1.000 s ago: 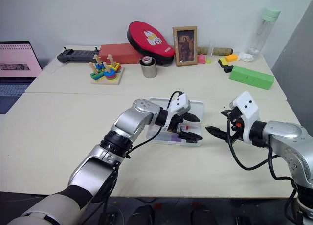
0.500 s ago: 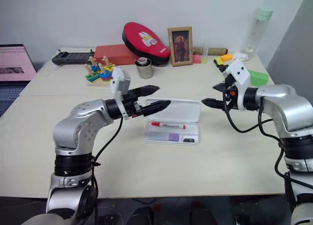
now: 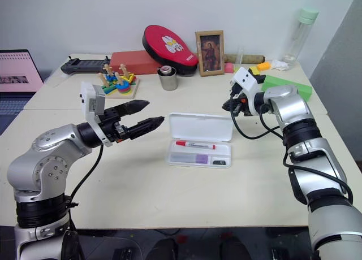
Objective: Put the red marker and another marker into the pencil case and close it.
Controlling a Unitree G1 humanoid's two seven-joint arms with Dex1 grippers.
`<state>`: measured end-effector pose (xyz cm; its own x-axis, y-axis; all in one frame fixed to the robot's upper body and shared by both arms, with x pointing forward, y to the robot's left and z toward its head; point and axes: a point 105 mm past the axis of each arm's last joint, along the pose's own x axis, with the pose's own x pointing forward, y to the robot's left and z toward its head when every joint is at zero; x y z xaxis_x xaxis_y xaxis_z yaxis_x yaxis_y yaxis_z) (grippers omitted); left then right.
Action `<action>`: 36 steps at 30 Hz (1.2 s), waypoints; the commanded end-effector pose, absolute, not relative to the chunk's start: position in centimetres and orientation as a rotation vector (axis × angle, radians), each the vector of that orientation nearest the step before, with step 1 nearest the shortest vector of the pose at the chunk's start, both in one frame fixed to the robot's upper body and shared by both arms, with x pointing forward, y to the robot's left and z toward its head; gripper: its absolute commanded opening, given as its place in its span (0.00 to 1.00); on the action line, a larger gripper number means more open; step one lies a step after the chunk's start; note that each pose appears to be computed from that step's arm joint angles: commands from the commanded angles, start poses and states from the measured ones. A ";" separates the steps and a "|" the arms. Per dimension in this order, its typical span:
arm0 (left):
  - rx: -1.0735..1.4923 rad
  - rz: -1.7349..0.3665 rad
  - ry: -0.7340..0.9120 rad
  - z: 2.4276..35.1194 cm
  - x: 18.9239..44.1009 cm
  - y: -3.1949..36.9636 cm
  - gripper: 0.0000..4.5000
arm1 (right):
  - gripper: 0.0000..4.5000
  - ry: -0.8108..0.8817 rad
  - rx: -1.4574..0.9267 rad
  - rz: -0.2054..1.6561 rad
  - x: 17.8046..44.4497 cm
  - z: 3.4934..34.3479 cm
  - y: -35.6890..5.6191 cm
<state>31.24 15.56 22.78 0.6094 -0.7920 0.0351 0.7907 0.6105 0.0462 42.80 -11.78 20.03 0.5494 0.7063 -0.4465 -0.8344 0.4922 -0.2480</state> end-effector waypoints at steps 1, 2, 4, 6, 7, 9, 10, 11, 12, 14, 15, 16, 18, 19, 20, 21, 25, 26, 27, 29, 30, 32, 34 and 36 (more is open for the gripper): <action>0.056 -0.912 -0.090 23.8 30.5 15.7 1.00 | 0.01 0.272 -0.538 0.917 43.7 20.9 -11.7; 0.054 -0.914 -0.091 23.9 30.5 15.6 1.00 | 0.01 0.283 -0.549 0.920 43.8 20.6 -11.6; 0.046 -0.915 -0.095 24.0 30.5 15.4 1.00 | 0.01 0.298 -0.563 0.947 43.6 20.1 -11.3; 0.045 -0.917 -0.090 24.0 30.5 15.4 1.00 | 0.01 0.297 -0.562 0.993 43.2 20.2 -11.0; 0.047 -0.918 -0.083 23.9 30.4 15.5 1.00 | 0.01 0.292 -0.560 1.020 42.9 20.3 -10.8; 0.054 -0.921 -0.073 23.8 30.4 15.6 1.00 | 0.01 0.288 -0.570 1.078 42.1 20.4 -10.5; 0.058 -0.924 -0.067 23.7 30.3 15.7 1.00 | 0.01 0.289 -0.579 1.098 41.8 20.4 -10.4; 0.062 -0.929 -0.063 23.7 30.2 15.9 1.00 | 0.01 0.289 -0.590 1.119 41.5 20.4 -10.4; 0.063 -0.942 -0.056 23.6 30.0 16.0 1.00 | 0.01 0.288 -0.600 1.134 41.2 20.4 -10.3; 0.060 -0.968 -0.041 23.6 29.6 16.1 1.00 | 0.01 0.276 -0.616 1.167 40.5 20.4 -9.9; 0.062 -0.975 -0.035 23.5 29.5 16.1 1.00 | 0.01 0.267 -0.615 1.190 39.9 20.6 -9.6; 0.071 -0.979 -0.023 23.4 29.4 16.3 1.00 | 0.01 0.261 -0.620 1.217 39.3 20.6 -9.4; 0.094 -0.984 0.008 22.8 29.3 16.6 1.00 | 0.01 0.271 -0.639 1.255 38.3 20.0 -9.0; 0.101 -0.986 0.019 22.6 29.3 16.8 1.00 | 0.01 0.280 -0.646 1.260 38.0 19.7 -8.9; 0.106 -0.986 0.025 22.5 29.2 16.9 1.00 | 0.01 0.291 -0.655 1.259 37.9 19.3 -8.9; 0.104 -0.993 0.030 22.5 29.2 16.8 1.00 | 0.01 0.302 -0.657 1.259 37.7 18.8 -8.9; 0.107 -1.025 0.059 22.1 28.5 16.9 1.00 | 0.01 0.328 -0.647 1.292 36.6 17.6 -8.6; 0.110 -1.031 0.066 22.0 28.4 16.9 1.00 | 0.01 0.331 -0.644 1.302 36.3 17.4 -8.5; 0.111 -1.031 0.068 21.9 28.3 17.0 1.00 | 0.01 0.336 -0.639 1.326 35.8 17.1 -8.3; 0.120 -1.043 0.089 21.4 28.1 17.0 1.00 | 0.01 0.356 -0.637 1.364 34.9 16.3 -8.0; 0.126 -1.046 0.097 21.2 28.0 17.0 1.00 | 0.01 0.365 -0.635 1.372 34.7 15.9 -7.9; 0.131 -1.047 0.103 21.0 28.0 17.1 1.00 | 0.01 0.384 -0.632 1.373 34.4 15.1 -7.7; 0.133 -1.049 0.105 21.0 28.0 17.1 1.00 | 0.01 0.426 -0.642 1.360 34.4 13.5 -7.8; 0.135 -1.054 0.110 20.9 27.9 17.1 1.00 | 0.01 0.470 -0.666 1.337 34.6 12.0 -8.1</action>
